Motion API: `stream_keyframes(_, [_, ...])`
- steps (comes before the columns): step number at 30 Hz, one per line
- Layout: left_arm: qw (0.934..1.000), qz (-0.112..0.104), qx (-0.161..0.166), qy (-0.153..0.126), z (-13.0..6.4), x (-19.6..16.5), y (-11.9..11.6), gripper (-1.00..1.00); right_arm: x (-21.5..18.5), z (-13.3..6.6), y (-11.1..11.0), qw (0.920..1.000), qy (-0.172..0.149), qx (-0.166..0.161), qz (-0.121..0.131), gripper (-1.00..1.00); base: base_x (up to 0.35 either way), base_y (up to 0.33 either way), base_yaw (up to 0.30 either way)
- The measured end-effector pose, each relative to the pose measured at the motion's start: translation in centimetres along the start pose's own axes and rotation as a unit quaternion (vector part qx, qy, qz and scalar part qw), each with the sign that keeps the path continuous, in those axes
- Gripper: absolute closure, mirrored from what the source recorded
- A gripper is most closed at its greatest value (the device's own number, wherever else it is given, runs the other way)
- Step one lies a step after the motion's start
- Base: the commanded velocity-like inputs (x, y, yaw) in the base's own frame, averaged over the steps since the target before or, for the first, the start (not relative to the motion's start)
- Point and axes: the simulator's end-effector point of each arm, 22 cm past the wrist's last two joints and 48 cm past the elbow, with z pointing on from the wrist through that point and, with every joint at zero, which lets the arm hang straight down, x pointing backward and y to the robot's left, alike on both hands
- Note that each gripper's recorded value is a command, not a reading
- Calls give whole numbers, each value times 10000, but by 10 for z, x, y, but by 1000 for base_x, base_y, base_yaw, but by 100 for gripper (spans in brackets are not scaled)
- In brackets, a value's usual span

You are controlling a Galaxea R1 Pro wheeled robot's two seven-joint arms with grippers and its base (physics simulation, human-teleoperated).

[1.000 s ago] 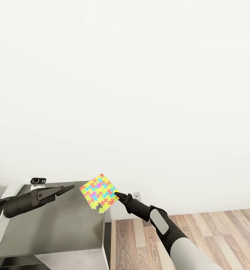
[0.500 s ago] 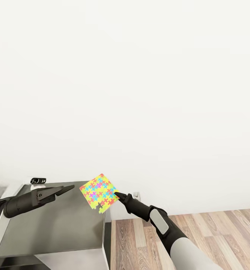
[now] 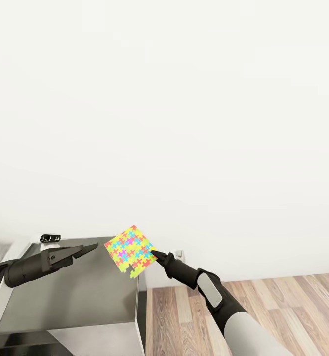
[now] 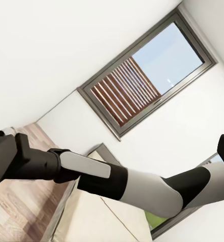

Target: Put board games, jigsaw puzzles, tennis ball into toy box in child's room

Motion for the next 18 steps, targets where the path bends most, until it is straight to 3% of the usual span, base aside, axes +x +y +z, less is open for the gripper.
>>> stream_keyframes(5, [10000,0,1,0,0,0,0,-100,-10,2,18,9997,-58,-147,-204,100,-67,0,0])
stream_keyframes(18, [10000,0,7,-4,0,0,0,-100,-14,2,24,9994,-106,-214,-268,100,-4,0,0])
